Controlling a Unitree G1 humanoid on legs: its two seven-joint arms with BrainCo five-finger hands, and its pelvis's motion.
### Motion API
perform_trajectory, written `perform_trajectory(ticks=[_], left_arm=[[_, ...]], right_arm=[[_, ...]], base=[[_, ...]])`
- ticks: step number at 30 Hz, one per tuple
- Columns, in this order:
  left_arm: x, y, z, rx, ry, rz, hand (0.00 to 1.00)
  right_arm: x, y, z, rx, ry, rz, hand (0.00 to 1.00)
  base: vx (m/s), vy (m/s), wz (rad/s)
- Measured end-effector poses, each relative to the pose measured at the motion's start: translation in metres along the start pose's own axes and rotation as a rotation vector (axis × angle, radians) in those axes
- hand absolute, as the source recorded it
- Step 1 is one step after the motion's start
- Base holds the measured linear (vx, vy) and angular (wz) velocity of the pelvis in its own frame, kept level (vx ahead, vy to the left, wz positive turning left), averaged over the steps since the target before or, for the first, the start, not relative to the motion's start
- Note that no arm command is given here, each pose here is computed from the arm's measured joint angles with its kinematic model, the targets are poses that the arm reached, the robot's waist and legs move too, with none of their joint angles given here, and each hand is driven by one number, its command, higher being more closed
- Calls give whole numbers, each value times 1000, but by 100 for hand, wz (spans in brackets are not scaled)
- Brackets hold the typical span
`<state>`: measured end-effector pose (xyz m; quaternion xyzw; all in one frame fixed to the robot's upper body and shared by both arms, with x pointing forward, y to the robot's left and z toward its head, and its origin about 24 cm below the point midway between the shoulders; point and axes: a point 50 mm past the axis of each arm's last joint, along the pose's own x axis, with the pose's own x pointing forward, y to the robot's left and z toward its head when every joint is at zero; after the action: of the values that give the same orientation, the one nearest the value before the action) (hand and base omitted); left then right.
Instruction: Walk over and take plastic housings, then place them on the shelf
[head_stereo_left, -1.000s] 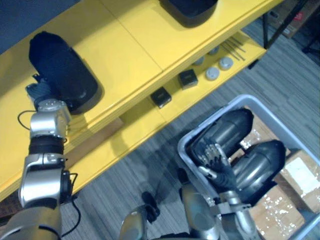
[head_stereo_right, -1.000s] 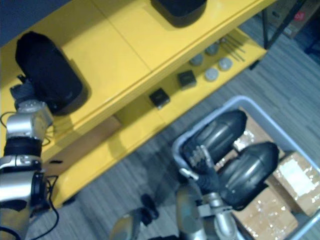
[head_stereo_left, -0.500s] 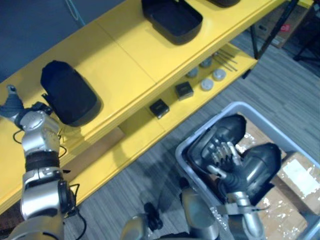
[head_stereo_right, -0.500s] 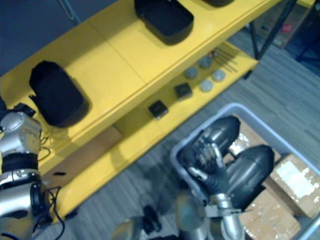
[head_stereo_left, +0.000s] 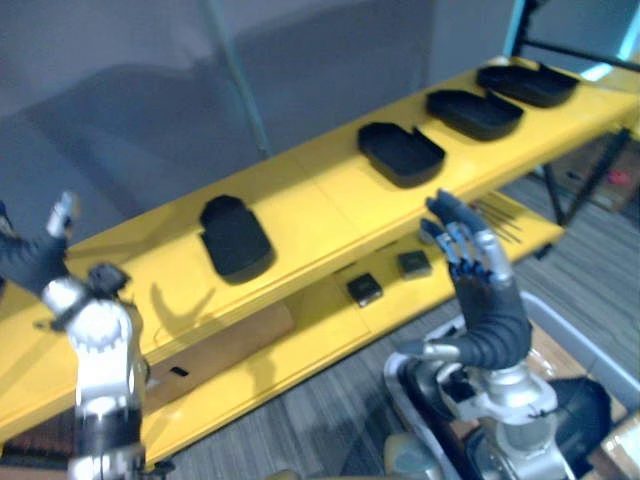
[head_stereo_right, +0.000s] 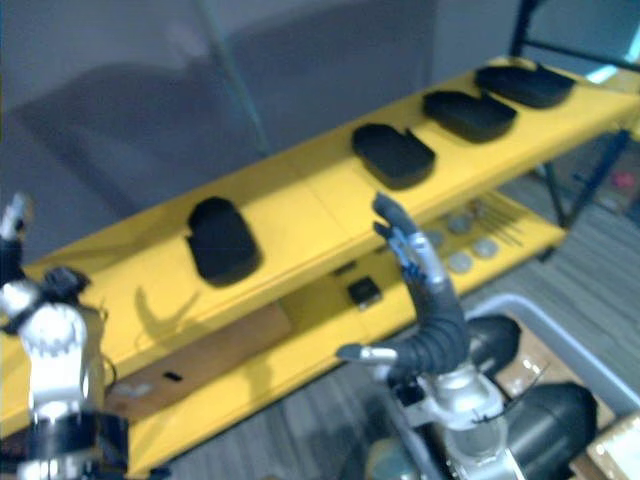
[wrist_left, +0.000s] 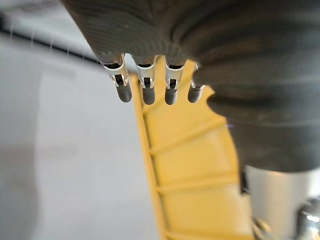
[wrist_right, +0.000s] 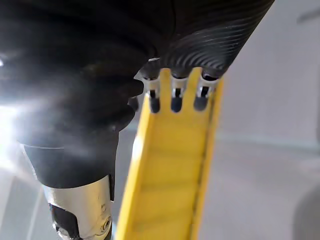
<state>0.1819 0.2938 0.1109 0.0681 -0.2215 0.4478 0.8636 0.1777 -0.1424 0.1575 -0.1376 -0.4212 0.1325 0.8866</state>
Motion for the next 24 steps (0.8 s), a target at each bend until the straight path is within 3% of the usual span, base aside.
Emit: perform_trajectory(ticks=[2, 6, 9, 15, 24], left_arm=[[-10, 24, -18, 100, 95, 50, 0], [-34, 101, -70, 348, 392, 266, 0], [-66, 145, -99, 466, 610, 350, 0], [-151, 159, -141, 543, 1010, 235, 0], [-195, 143, -157, 462, 1261, 8, 0]], right_arm=[[0, -5, -14, -28, 41, 4, 0], [3, -6, -41, -49, 160, 67, 0], [4, -6, -75, -180, 333, 107, 0], [6, -16, -129, -555, 557, 74, 0], [31, -20, -161, -686, 652, 145, 0]], base=[[-77, 20, 44], [-54, 22, 51], [15, 43, 39], [45, 53, 33], [50, 23, 11]])
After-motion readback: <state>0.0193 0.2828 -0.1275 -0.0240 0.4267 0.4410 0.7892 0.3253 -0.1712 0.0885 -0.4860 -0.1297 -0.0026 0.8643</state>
